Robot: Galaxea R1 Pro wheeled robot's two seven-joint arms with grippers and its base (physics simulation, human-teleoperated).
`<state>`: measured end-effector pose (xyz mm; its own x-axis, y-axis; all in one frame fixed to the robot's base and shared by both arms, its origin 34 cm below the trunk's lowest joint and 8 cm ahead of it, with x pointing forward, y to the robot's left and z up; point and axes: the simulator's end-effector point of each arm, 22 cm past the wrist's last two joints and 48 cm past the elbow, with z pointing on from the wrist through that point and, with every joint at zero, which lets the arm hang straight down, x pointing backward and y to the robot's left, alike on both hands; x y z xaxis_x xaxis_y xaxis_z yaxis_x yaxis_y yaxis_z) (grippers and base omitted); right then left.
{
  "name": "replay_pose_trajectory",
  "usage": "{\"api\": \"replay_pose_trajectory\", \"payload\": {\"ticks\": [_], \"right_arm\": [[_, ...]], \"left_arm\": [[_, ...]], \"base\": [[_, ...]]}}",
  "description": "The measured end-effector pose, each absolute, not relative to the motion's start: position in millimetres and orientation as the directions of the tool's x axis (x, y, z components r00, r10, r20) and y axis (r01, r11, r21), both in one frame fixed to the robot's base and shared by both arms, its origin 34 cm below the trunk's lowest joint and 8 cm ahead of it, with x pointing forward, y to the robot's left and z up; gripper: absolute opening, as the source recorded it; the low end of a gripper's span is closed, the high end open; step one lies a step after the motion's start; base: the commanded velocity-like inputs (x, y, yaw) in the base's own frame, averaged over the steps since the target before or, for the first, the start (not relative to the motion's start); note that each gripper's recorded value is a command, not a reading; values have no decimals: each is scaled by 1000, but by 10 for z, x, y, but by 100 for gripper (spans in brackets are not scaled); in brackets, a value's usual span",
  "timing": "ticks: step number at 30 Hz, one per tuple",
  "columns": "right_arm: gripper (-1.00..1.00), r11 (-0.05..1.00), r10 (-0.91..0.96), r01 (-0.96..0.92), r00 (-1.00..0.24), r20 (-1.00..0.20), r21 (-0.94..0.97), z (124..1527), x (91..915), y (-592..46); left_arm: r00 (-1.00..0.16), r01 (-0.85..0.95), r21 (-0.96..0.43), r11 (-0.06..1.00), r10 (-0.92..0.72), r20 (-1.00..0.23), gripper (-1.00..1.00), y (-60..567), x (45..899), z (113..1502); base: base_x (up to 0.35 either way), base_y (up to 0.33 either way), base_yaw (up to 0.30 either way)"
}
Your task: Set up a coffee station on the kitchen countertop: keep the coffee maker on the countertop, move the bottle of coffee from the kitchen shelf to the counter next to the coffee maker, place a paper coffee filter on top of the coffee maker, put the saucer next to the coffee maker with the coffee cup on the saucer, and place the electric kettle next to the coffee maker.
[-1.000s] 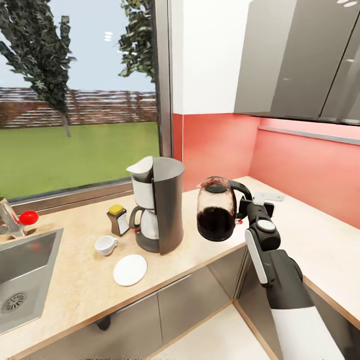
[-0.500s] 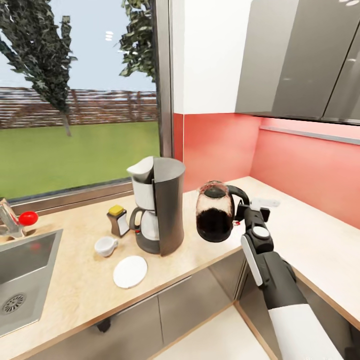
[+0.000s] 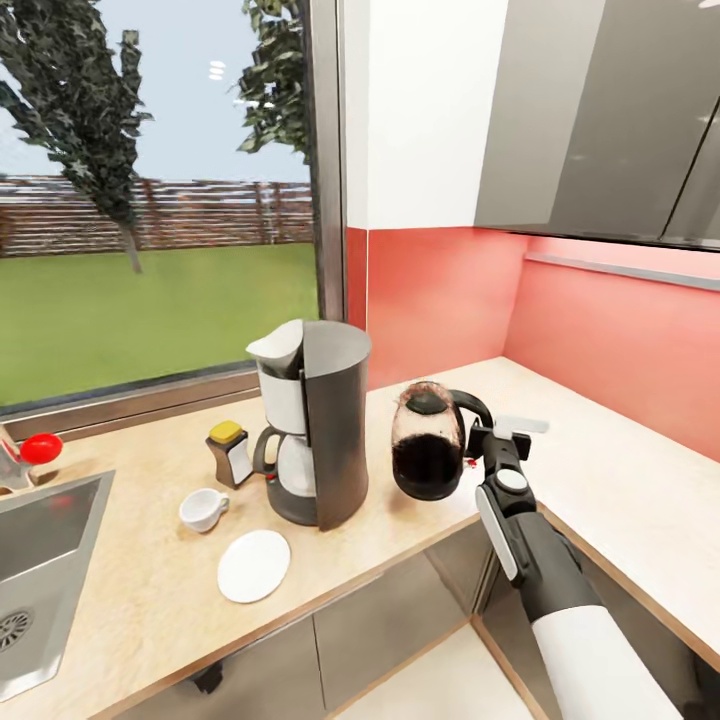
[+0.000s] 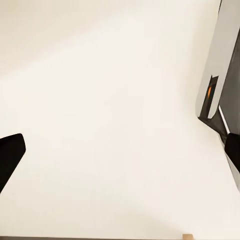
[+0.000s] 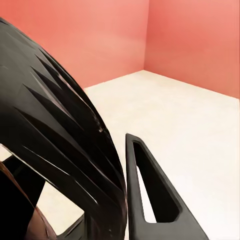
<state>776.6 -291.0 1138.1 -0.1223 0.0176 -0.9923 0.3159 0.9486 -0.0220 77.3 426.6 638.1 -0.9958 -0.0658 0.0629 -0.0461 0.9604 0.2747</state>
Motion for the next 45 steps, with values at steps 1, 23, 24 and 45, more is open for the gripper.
{"api": "replay_pose_trajectory", "payload": {"ticks": [1,23,24,45], "right_arm": [[-100,948,16,316,-125,-992,-24,11361,7768,-2910],[-100,948,19,317,-150,-988,-30,10866,7772,-2896],[-100,948,19,316,-151,-988,-30,10863,7770,-2894],[-100,948,15,318,-141,-990,-31,10756,7758,-2892]], "left_arm": [[-996,-46,275,960,-66,63,100,4266,774,6380],[-996,-47,275,960,-67,63,100,4267,774,6380],[-996,-48,275,960,-67,62,100,4267,773,6381],[-996,-48,275,960,-67,61,100,4267,774,6381]], "base": [[32,0,0],[52,4,0],[67,82,0],[40,28,0]]}}
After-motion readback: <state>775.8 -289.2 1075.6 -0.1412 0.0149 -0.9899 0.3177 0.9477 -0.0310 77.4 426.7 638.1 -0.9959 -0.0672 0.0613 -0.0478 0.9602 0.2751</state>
